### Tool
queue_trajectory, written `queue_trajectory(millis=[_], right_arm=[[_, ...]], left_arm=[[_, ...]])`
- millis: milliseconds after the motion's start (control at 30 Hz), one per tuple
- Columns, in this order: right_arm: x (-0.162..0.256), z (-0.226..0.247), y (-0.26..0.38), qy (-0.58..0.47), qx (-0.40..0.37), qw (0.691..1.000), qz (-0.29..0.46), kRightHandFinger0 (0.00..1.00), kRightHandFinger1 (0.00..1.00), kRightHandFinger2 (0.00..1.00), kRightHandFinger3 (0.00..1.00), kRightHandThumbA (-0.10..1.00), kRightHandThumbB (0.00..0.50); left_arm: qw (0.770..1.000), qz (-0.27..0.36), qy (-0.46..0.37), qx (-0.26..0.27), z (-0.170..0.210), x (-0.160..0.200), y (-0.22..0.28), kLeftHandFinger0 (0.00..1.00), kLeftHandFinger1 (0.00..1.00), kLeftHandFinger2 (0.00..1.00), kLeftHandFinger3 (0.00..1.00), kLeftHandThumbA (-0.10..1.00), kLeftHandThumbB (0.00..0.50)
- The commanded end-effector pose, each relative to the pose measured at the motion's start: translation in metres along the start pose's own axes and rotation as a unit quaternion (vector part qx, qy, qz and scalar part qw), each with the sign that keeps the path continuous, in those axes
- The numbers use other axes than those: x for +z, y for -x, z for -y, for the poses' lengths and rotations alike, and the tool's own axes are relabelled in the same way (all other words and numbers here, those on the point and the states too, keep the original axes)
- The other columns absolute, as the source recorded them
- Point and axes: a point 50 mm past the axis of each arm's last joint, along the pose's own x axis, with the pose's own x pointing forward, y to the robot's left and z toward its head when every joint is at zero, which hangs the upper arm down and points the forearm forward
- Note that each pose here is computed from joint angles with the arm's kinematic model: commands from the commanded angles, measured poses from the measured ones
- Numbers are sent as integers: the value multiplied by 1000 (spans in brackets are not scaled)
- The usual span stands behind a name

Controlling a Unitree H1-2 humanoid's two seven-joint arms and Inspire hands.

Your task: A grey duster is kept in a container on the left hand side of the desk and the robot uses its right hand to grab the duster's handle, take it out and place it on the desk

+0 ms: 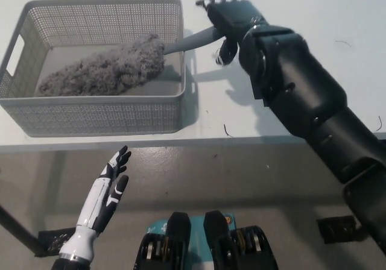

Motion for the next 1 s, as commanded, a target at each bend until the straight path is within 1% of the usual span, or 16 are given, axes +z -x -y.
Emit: queue_trajectory(millis=[0,167,233,400,433,467,567,600,633,667,700,733,767,833,967], right_arm=[[7,35,-1,7,-41,999,-15,1000,1000,1000,1000,900,500],[11,45,1,-5,-22,1000,-8,1000,1000,1000,1000,881,500],[13,48,1,-8,-35,999,-2,1000,1000,1000,1000,894,500],[21,63,3,-3,-66,998,10,1000,1000,1000,1000,931,500],[22,66,4,-4,-71,997,13,1000,1000,1000,1000,929,500],[25,74,5,-7,-82,996,18,1000,1000,1000,1000,905,500],[30,88,7,-11,-109,994,19,1000,1000,1000,1000,896,500],[33,95,8,-9,-121,992,24,1000,1000,1000,1000,895,500],[37,105,10,-2,-132,991,29,1000,1000,1000,1000,918,500],[43,112,11,3,-137,990,34,1000,1000,1000,1000,920,500],[43,114,12,4,-139,990,35,1000,1000,1000,1000,920,500],[46,117,13,1,-139,990,37,1000,1000,1000,1000,901,500],[54,122,13,-1,-137,990,39,1000,1000,1000,1000,865,500],[56,121,11,1,-134,990,37,1000,1000,1000,1000,861,500],[55,101,1,-2,-106,994,29,1000,1000,1000,1000,857,500]], left_arm=[[999,42,-8,-8,-5,10,-10,1000,1000,1000,1000,965,48],[999,42,-9,-12,-4,10,-10,1000,1000,1000,1000,951,47],[999,39,-6,-14,-4,9,-10,1000,1000,1000,1000,944,59],[999,35,-5,-18,-3,9,-8,1000,1000,1000,1000,937,62],[999,35,-5,-19,-3,9,-8,1000,1000,1000,1000,934,55],[999,36,-6,-19,-2,9,-8,1000,1000,1000,1000,934,56],[999,35,-5,-21,-2,9,-7,1000,1000,1000,1000,935,59],[999,30,-3,-21,-1,9,-6,1000,1000,1000,1000,935,79],[999,30,-1,-20,-1,9,-6,1000,1000,1000,1000,931,72],[999,34,-1,-22,-1,9,-6,1000,1000,1000,1000,926,53],[999,36,-2,-23,0,10,-7,1000,1000,1000,1000,924,53],[999,37,2,-25,0,10,-7,1000,1000,1000,1000,913,44],[999,37,4,-27,1,11,-8,1000,1000,1000,1000,905,51],[999,38,2,-29,1,12,-10,1000,1000,1000,1000,904,51],[999,40,-7,-36,1,12,-11,1000,1000,1000,1000,905,50]])
